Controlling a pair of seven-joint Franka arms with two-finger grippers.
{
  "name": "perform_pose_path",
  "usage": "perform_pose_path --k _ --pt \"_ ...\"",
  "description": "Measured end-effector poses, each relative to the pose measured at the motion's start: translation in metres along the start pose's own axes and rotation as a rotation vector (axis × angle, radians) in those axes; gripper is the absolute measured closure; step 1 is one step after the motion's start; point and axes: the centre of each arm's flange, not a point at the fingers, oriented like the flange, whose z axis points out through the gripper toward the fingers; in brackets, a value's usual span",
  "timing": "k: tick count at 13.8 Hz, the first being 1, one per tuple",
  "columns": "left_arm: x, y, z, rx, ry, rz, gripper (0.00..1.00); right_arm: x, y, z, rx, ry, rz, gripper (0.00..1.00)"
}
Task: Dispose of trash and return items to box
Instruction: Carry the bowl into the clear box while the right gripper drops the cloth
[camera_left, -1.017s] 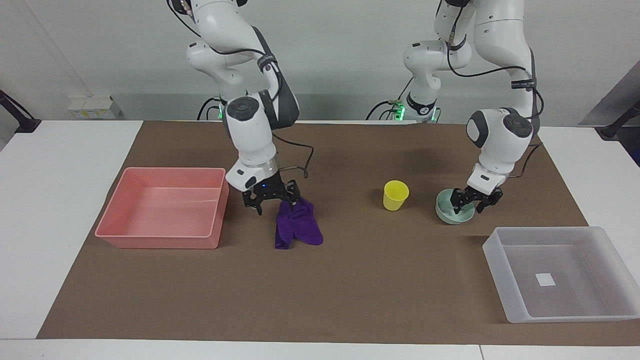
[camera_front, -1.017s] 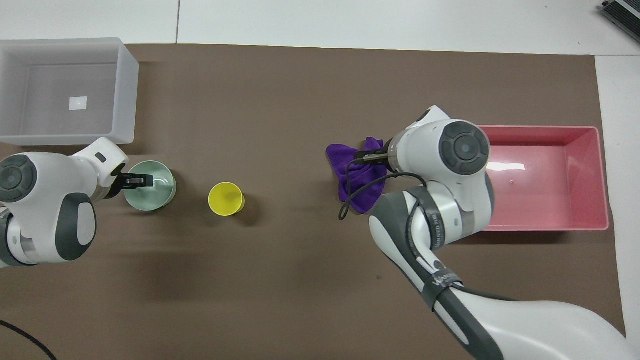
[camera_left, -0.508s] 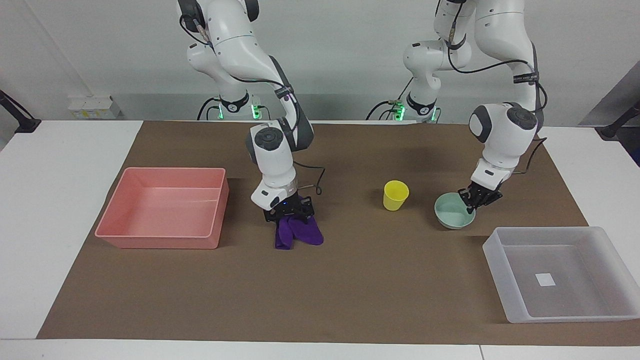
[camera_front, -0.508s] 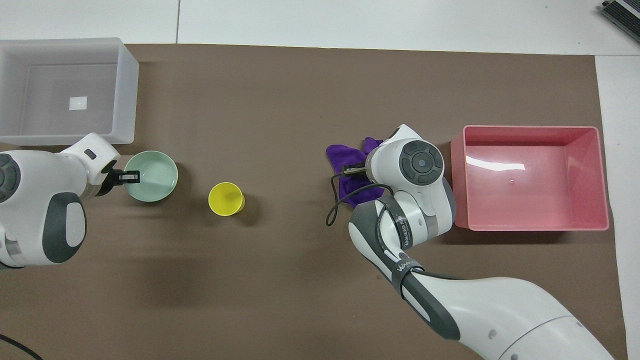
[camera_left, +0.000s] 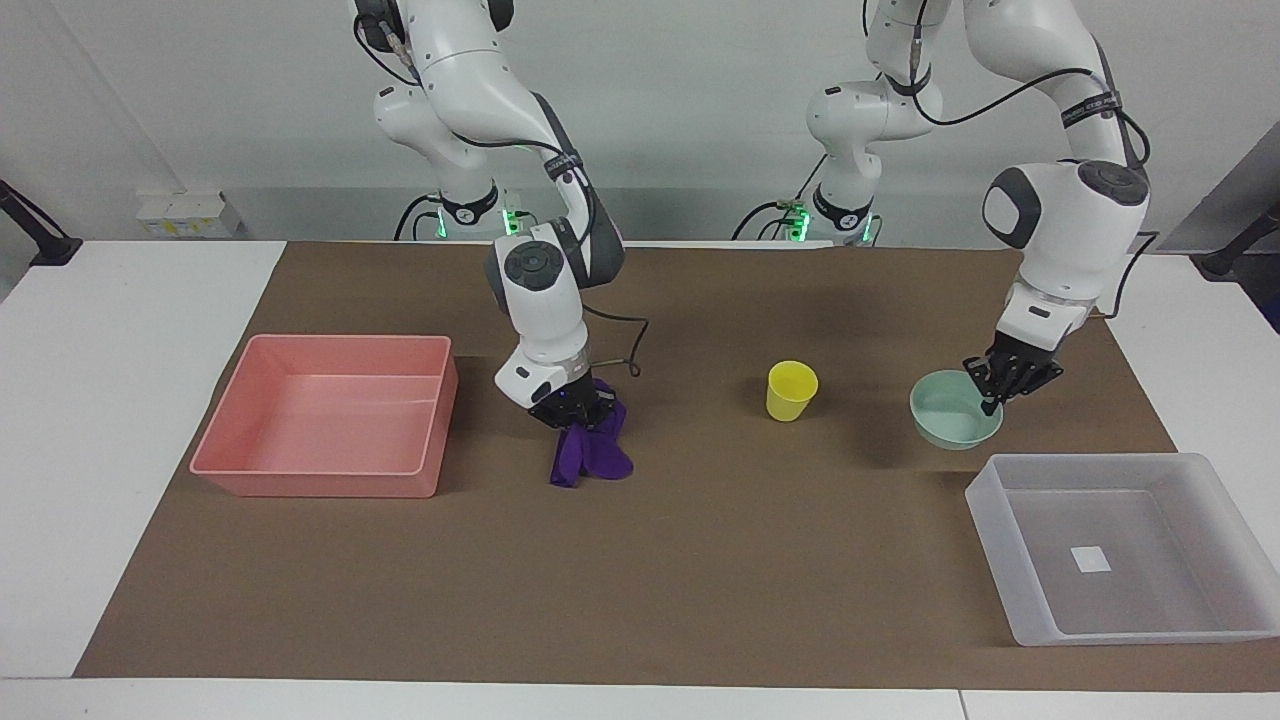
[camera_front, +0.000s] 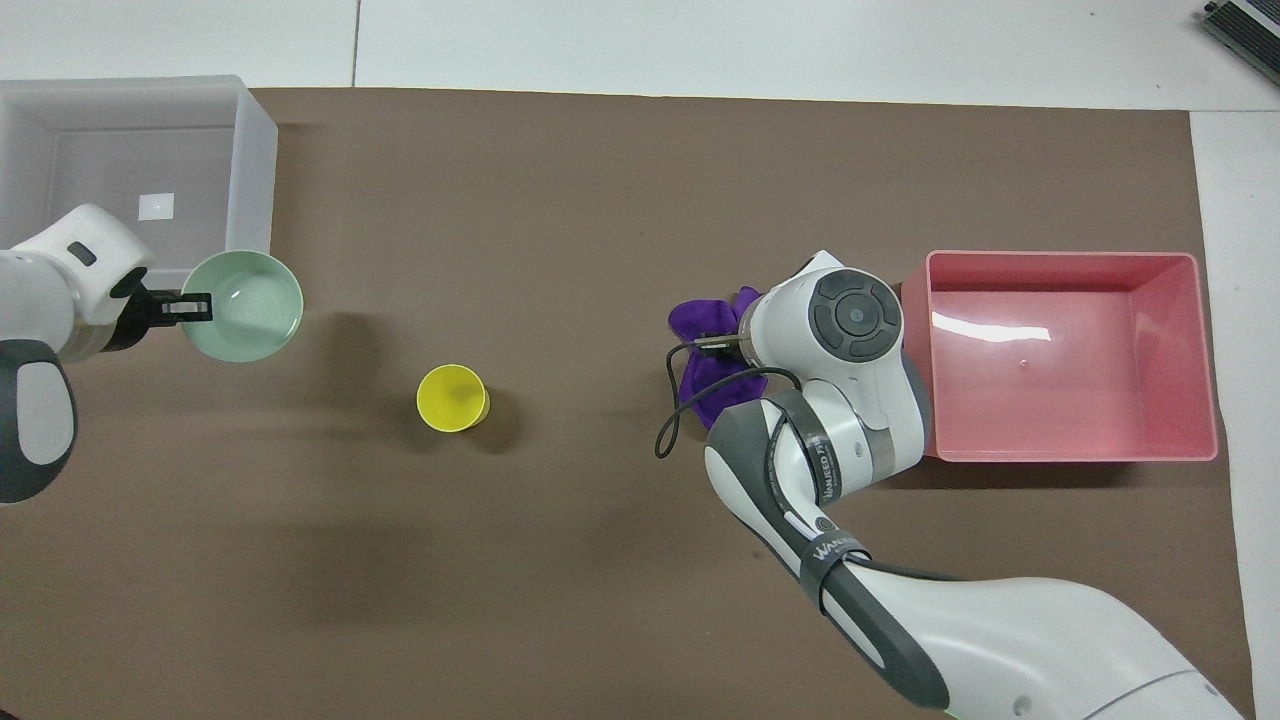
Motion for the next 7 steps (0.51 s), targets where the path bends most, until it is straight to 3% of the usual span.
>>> perform_pose_path --k 4,7 --pt "0.051 -0.034 -0.012 0.010 0.031 -0.035 0.96 0.019 0.035 -0.093 0.019 0.053 0.072 0.89" --pt "0.094 -0.067 -0.009 0.012 0.000 -0.068 0.96 0.029 0.103 -0.153 -0.008 0.103 0.132 0.89"
